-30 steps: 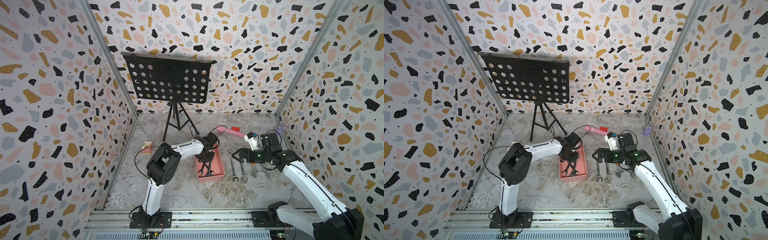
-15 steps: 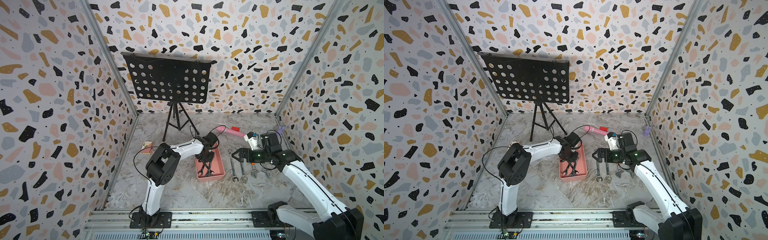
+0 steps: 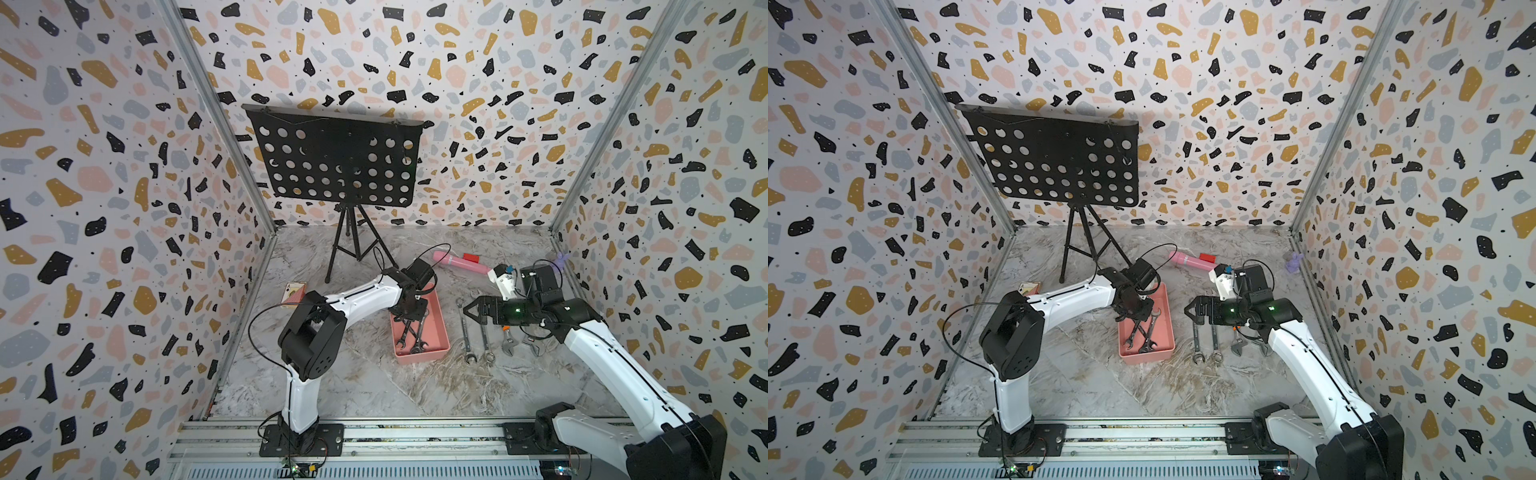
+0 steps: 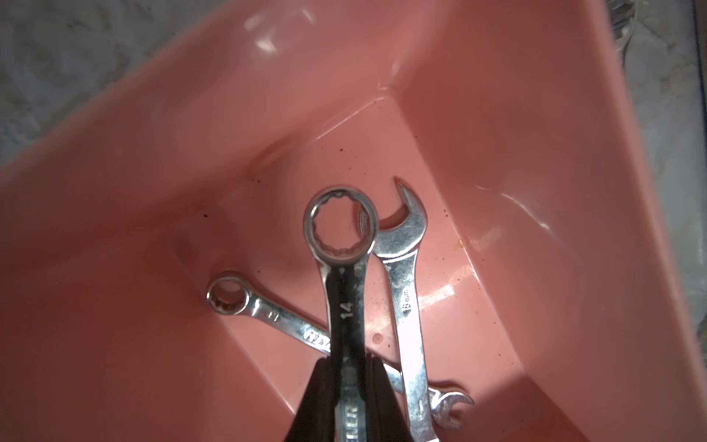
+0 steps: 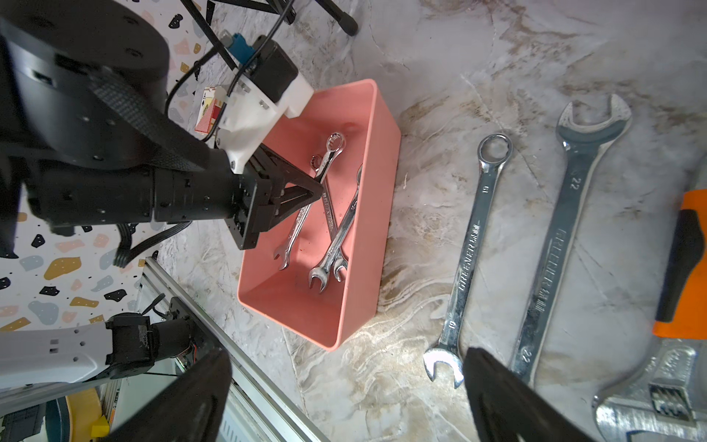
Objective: Take out the wrench from the storage box
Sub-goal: Pick up the wrench from the storage box, then place the wrench at the center of the board.
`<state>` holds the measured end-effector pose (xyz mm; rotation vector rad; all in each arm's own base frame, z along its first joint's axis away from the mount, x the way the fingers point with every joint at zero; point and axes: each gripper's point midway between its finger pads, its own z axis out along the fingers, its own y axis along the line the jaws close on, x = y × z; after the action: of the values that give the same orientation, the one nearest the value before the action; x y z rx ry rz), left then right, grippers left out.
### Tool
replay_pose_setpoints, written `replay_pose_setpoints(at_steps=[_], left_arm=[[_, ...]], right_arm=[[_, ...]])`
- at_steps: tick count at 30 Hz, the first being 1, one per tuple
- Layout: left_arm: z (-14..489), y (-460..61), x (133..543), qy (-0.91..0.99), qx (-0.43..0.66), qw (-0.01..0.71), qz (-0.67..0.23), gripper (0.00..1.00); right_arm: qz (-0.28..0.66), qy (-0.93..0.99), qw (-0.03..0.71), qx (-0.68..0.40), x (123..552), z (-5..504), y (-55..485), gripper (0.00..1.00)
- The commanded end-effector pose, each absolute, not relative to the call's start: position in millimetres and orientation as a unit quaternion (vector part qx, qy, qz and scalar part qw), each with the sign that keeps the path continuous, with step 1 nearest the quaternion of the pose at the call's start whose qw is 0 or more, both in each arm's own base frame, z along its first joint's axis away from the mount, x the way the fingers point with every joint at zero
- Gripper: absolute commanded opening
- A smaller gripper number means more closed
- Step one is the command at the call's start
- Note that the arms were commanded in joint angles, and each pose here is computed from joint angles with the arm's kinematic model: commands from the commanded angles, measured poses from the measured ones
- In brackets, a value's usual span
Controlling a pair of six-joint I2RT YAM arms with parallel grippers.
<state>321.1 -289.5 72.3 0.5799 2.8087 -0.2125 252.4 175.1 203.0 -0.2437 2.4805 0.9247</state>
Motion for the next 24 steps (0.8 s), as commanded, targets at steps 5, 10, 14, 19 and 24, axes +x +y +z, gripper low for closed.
replay_pose_setpoints(at_steps=[5, 10, 14, 19, 24], left_arm=[[144, -290, 312, 0.963, 0.184, 0.175, -0.094, 0.05], [167, -280, 302, 0.963, 0.177, 0.184, -0.093, 0.05], [175, -250, 291, 0.964, 0.175, 0.195, -0.051, 0.05], [165, -201, 280, 0.972, 0.142, 0.186, -0.018, 0.06], [143, -173, 281, 0.978, 0.1, 0.182, -0.014, 0.07]], right_arm=[[0.345, 0.895, 0.262, -0.104, 259, 225, 180, 1.0], [0.351, 0.893, 0.261, -0.107, 260, 227, 182, 1.0], [0.354, 0.892, 0.26, -0.11, 259, 227, 184, 1.0], [0.356, 0.891, 0.26, -0.11, 259, 227, 184, 1.0], [0.361, 0.889, 0.26, -0.111, 259, 228, 186, 1.0]])
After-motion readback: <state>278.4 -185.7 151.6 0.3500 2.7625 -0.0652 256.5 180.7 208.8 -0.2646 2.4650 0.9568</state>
